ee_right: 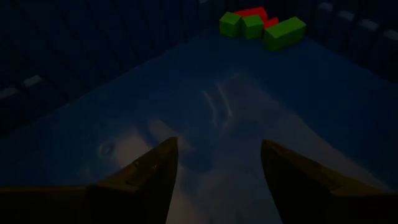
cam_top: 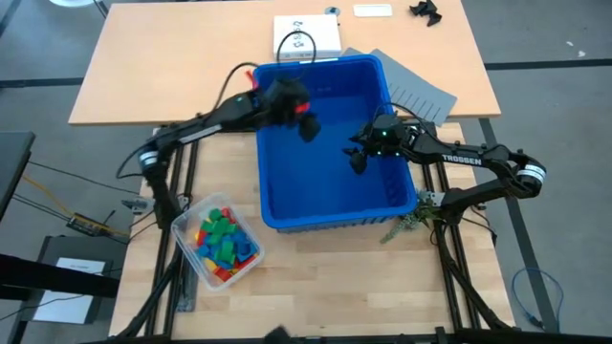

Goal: Sort Items/Unsort Items

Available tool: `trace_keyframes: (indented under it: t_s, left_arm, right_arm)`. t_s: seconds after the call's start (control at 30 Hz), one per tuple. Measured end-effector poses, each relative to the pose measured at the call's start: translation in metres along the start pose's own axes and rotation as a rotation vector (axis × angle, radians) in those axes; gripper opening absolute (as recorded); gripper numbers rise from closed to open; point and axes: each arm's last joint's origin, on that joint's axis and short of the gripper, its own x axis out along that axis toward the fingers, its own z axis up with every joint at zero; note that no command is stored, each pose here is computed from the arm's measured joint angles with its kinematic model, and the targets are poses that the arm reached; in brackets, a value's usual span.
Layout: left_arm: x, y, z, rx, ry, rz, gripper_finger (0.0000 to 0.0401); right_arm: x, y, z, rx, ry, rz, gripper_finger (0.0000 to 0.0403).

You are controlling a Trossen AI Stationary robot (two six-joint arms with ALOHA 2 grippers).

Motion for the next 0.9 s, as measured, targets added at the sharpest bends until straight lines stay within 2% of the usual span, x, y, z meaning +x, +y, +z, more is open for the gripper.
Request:
trace_keyframes:
  t_s: [0.17,0.33,0.47,0.6,0.9]
  left_arm:
    - [0.043,0.02,0.014,-0.082,-0.012,0.015,0.0287]
    - [0.091,0.033,0.001,-0.168,0.044,0.085,0.0315]
    - [0.125,0.044,-0.017,-0.225,0.096,0.157,0.0309]
    - [0.158,0.055,-0.04,-0.223,0.173,0.222,0.0291]
    - [0.207,0.075,-0.071,-0.243,0.205,0.249,0.0265]
  right_arm:
    - [0.0,0.0,0.0,0.018,0.0,0.0,0.0229]
    - [0.0,0.0,0.0,0.024,0.001,0.0,0.0229]
    - [0.0,0.0,0.0,0.024,0.0,0.0,0.0229]
    - [0.0,0.0,0.0,0.024,0.0,0.0,0.0229]
    - [0.0,0.0,0.0,0.025,-0.001,0.0,0.0229]
